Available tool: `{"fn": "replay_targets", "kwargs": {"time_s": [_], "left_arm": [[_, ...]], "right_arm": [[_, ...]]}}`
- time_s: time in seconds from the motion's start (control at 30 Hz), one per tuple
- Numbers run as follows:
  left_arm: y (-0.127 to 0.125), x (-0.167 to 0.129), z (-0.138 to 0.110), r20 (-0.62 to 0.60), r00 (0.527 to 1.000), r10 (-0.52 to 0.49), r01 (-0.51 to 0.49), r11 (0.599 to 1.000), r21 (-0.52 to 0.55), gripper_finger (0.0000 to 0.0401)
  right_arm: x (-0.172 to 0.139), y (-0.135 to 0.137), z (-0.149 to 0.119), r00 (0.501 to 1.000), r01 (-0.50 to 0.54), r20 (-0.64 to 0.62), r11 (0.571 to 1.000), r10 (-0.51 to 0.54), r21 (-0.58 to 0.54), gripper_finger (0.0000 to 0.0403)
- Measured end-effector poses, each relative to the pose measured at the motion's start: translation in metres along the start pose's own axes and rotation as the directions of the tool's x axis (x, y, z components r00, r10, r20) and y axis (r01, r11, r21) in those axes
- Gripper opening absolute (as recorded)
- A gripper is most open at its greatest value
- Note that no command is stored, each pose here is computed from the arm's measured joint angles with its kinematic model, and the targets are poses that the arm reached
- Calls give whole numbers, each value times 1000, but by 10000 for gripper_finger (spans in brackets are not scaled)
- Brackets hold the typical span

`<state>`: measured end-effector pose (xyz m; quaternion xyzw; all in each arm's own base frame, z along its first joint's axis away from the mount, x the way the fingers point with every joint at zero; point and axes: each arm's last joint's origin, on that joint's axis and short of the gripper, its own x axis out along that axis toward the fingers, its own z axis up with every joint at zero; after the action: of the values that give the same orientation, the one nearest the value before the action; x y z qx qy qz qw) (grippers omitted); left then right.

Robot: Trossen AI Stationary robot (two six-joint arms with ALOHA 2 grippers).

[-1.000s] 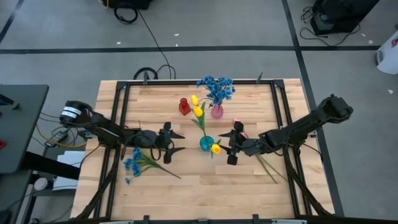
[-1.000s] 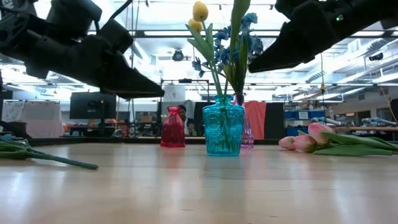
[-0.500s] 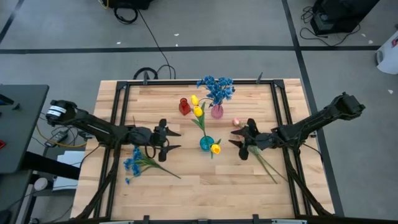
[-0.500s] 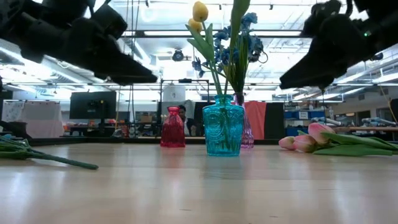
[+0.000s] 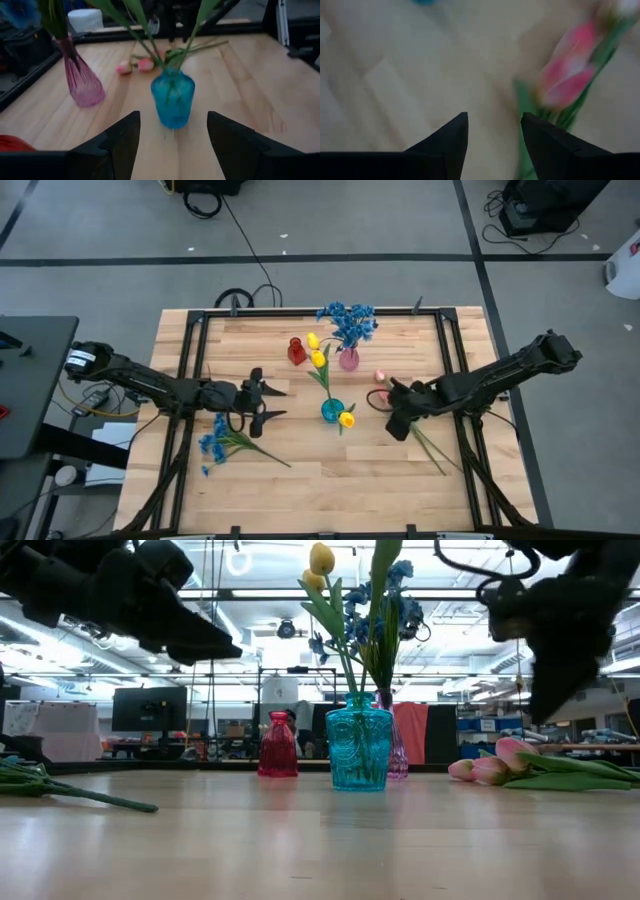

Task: Sort flowers into vase by color
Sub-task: Put the bottom pink flower into the red vase

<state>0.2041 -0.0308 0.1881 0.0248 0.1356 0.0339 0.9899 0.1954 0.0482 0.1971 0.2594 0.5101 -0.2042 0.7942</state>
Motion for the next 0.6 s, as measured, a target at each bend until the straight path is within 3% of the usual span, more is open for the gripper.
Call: {"fn": "replay_targets", "kwargs": {"time_s": [0.17, 0.3, 0.6], "left_arm": [[0, 0, -1, -6, 1000, 12, -12, 1000, 15, 237], [0, 0, -1, -7, 1000, 12, -12, 999, 36, 237], [0, 0, -5, -43, 999, 12, -10, 999, 46, 237]], "right_arm": [[7, 2, -10, 977, 23, -215, 997, -7, 72, 196], [15, -2, -18, 926, 91, -373, 993, -58, 71, 185], [24, -5, -24, 865, 160, -489, 986, -114, 53, 125]]}}
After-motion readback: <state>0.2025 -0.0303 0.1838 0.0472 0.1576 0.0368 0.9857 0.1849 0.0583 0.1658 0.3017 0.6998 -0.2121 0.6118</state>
